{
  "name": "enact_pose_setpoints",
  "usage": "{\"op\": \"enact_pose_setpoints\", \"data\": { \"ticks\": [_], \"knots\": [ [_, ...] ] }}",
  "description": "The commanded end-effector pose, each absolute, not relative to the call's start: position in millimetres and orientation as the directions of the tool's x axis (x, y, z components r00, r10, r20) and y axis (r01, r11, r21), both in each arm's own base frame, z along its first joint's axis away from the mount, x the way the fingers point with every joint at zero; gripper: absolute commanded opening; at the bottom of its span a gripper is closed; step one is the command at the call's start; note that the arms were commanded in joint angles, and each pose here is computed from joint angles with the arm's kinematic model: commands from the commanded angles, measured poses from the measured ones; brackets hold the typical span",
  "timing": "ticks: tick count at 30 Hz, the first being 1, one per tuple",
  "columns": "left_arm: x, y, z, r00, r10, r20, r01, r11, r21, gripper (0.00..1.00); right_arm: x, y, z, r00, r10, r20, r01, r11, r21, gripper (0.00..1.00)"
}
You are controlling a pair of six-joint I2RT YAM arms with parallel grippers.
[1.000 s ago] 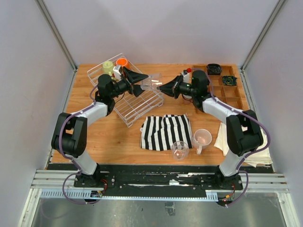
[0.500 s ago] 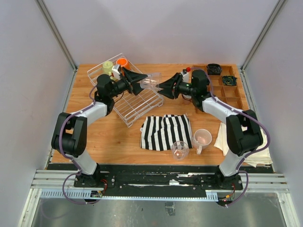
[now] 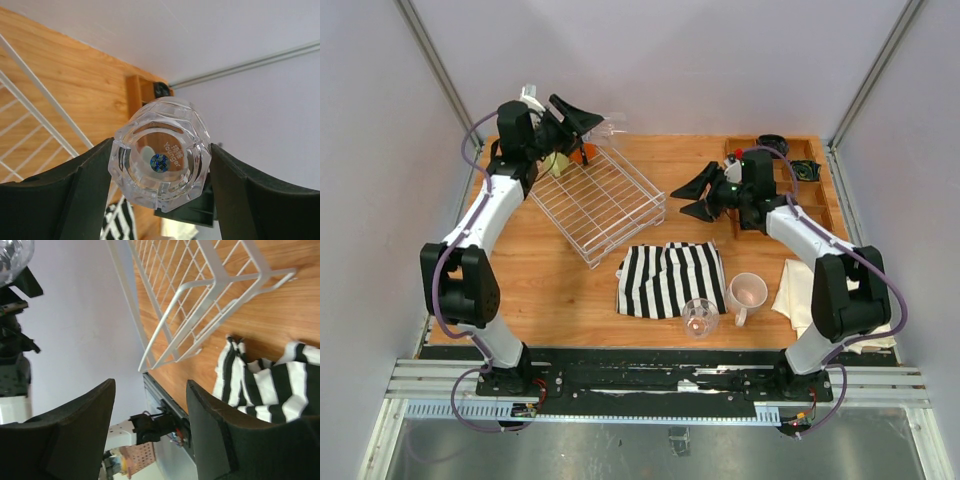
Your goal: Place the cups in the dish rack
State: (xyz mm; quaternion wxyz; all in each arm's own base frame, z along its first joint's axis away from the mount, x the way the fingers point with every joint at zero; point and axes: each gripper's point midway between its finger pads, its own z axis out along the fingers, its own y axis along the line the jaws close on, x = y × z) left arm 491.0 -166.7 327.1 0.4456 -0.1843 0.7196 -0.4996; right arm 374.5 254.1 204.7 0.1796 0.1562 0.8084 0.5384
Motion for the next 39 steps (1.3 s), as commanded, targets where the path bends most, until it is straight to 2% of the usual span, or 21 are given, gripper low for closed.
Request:
{"op": "enact_pose_setpoints", "data": {
  "ticks": [1, 6, 14, 22, 39],
  "knots": [
    [509, -144, 275, -0.529, -0.617, -0.583, 0.048, 0.663, -0.747, 0.09, 374, 231, 213, -0.868, 0.412, -0.278, -0.035, 0.508, 0.861, 0.59],
    [522, -140, 263, -0.523, -0.506, -0.686, 0.026, 0.795, -0.606, 0.07, 376, 224, 220, -0.856, 0.389, -0.340, -0.067, 0.569, 0.820, 0.59],
    [535, -133, 257, -0.530, -0.316, -0.787, -0.031, 0.935, -0.354, 0.06, 375, 220, 215, -0.859, 0.376, -0.347, -0.064, 0.595, 0.801, 0.59],
    [529, -101, 229, -0.589, -0.191, -0.786, -0.125, 0.982, -0.144, 0.06, 374, 220, 210, -0.866, 0.367, -0.340, -0.059, 0.600, 0.798, 0.59],
    [499, -27, 195, -0.642, -0.234, -0.730, -0.249, 0.964, -0.090, 0.05, 376, 222, 208, -0.874, 0.357, -0.330, -0.057, 0.598, 0.800, 0.59]
  ]
}}
